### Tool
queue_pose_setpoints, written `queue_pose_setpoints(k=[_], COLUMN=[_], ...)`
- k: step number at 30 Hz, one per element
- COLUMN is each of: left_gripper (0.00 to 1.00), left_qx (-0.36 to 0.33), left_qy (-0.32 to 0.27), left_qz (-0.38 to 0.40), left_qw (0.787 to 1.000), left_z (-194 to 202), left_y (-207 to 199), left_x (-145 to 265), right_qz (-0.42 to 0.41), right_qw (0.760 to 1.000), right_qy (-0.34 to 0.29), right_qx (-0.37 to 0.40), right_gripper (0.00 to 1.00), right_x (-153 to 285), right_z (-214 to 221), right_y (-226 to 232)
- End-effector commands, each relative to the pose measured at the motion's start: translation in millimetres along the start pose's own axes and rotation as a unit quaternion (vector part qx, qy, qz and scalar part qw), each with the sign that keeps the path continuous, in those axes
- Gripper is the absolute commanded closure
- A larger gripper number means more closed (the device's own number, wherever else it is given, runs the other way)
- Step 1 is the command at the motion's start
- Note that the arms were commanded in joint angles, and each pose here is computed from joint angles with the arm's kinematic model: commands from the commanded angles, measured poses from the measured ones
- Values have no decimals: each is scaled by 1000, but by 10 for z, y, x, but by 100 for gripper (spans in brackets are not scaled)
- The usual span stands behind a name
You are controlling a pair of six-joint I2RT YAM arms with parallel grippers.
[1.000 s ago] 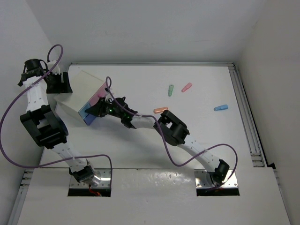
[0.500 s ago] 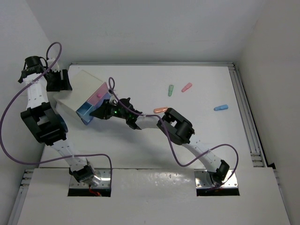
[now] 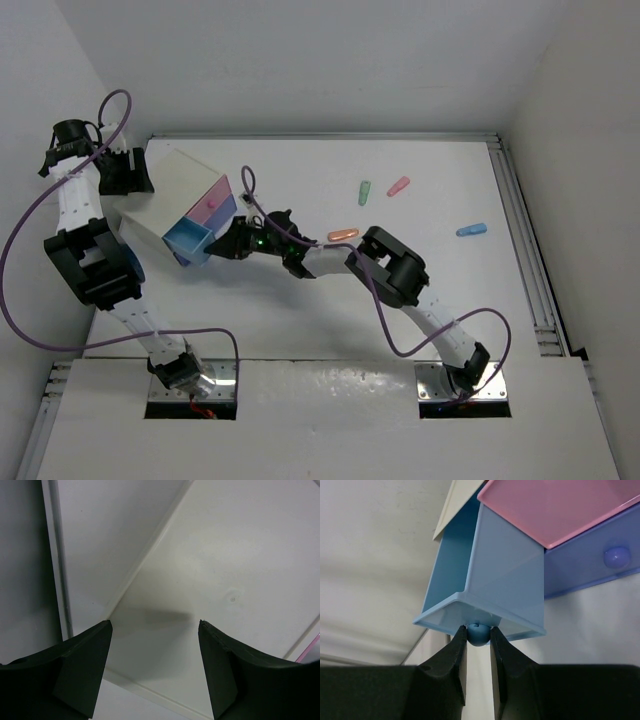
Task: Sort the stationery into containers
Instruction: Open the drawer in the storage box, then pick up the stationery from the center of the board.
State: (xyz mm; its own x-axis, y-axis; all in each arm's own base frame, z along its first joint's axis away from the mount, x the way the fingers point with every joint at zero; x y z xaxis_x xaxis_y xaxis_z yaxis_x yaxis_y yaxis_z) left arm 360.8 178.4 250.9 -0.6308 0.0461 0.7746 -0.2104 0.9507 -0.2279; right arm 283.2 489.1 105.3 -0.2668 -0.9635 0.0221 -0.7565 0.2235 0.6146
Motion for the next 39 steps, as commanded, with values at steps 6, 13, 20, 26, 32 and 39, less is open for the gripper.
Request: queue_pose_setpoints(k=[6, 13, 20, 26, 32, 39], left_gripper=[24, 24, 23, 23, 23, 21], left_qx=[-2, -6, -8, -27, -86, -183], left_qy=[-7, -8, -11, -31, -79, -166], left_qz=[-8, -7, -2, 18, 69, 154], left_qw=[1000, 1000, 1000, 999, 991, 957], left_z=[-33, -37, -50, -153, -430, -615], left_y=[29, -1, -36, -214, -698, -1536], left_x=[-122, -127, -140, -41, 204, 567], right_qz=[-25, -24, -27, -26, 6, 54], right_qw=[999, 999, 999, 999, 999, 992], right_qy=[-32, -17, -9, -6, 18, 50], right_qx=[27, 22, 21, 29, 36, 100], right_gripper=[100, 100, 61, 37, 39, 36], right_x=[262, 418, 477, 533, 734, 1396], right_z=[-331, -283, -261, -341, -414, -862], right_y=[226, 264, 281, 274, 118, -245])
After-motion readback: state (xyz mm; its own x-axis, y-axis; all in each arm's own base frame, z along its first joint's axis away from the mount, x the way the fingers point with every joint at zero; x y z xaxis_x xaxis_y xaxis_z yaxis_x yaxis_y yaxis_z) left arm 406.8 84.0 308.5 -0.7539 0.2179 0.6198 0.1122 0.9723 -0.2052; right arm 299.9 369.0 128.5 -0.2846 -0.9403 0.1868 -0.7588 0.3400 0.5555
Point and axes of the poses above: each gripper's point midway between its finger pads, its own x axis back along the fingers, its own y axis along the line the jaws close on, z = x × y, the point moved 9 cm from there along x, back along the fingers, and after that the axes turned 13 degrees about x, right-handed, at the moved point
